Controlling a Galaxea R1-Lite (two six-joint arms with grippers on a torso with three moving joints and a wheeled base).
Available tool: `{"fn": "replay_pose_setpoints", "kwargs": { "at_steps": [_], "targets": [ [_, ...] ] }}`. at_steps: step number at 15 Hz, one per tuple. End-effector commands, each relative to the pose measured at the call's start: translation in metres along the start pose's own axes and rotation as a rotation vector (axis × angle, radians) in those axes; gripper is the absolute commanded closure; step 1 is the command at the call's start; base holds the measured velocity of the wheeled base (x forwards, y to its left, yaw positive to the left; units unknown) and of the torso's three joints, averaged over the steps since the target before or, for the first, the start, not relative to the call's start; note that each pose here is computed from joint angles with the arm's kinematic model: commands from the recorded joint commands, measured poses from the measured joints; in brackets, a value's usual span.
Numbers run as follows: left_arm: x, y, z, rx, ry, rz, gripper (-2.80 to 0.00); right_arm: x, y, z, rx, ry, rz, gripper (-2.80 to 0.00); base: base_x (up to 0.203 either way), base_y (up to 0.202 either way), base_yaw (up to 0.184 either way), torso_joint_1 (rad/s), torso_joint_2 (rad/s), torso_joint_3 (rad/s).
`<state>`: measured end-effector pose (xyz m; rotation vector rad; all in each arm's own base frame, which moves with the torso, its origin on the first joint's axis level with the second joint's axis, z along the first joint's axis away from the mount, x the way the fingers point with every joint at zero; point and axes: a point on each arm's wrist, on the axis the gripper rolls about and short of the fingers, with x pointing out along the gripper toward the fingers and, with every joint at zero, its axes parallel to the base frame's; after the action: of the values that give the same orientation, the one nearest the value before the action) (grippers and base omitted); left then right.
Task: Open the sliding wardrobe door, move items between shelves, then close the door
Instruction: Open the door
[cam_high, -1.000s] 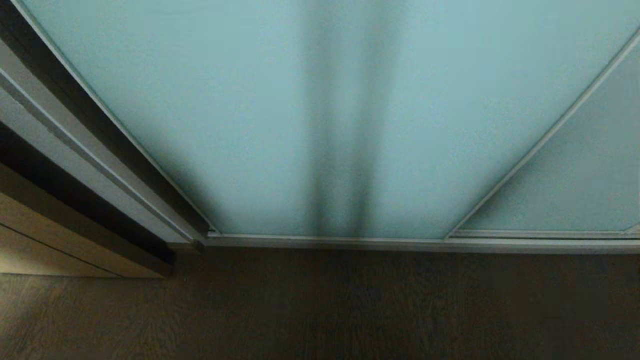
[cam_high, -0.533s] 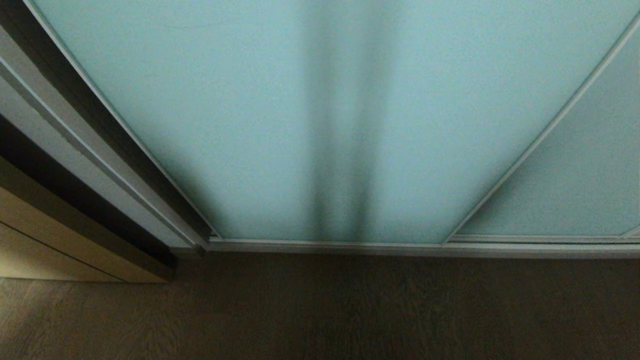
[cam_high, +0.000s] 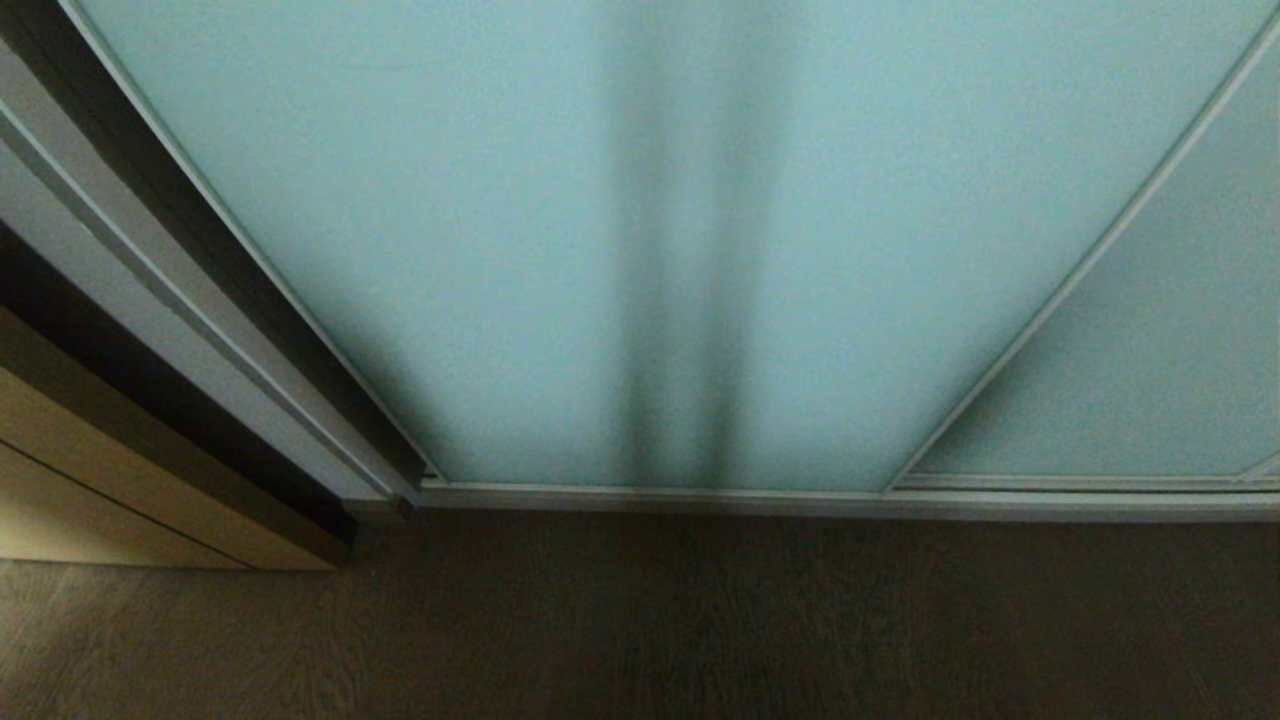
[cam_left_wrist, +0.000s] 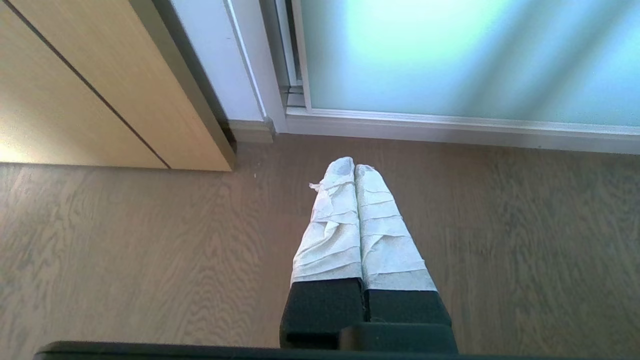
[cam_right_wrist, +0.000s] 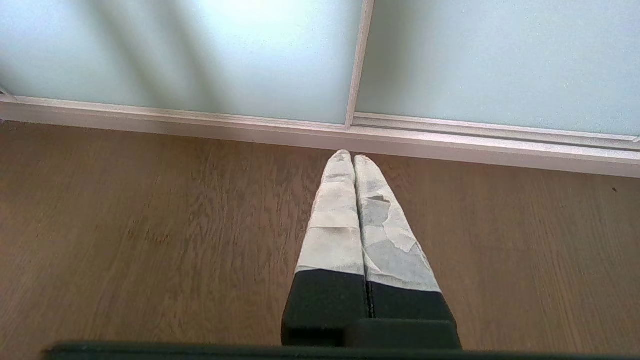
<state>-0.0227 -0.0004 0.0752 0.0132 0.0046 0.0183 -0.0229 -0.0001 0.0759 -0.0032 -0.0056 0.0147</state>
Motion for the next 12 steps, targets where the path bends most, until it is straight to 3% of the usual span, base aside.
{"fn": "replay_pose_setpoints", "kwargs": {
  "at_steps": [1, 12],
  "targets": [
    [0.0002, 0.0000, 0.0002, -0.004, 0.002, 0.000, 0.00, -0.0003, 0.0000, 0.0000, -0.001, -0.004, 0.001, 0.00, 0.000, 0.000, 0.000, 0.000, 0.00, 0.000],
    [0.0001, 0.0000, 0.0002, -0.004, 0.000, 0.000, 0.00, -0.0003, 0.0000, 0.0000, 0.000, -0.004, 0.001, 0.00, 0.000, 0.000, 0.000, 0.000, 0.00, 0.000]
  ]
}}
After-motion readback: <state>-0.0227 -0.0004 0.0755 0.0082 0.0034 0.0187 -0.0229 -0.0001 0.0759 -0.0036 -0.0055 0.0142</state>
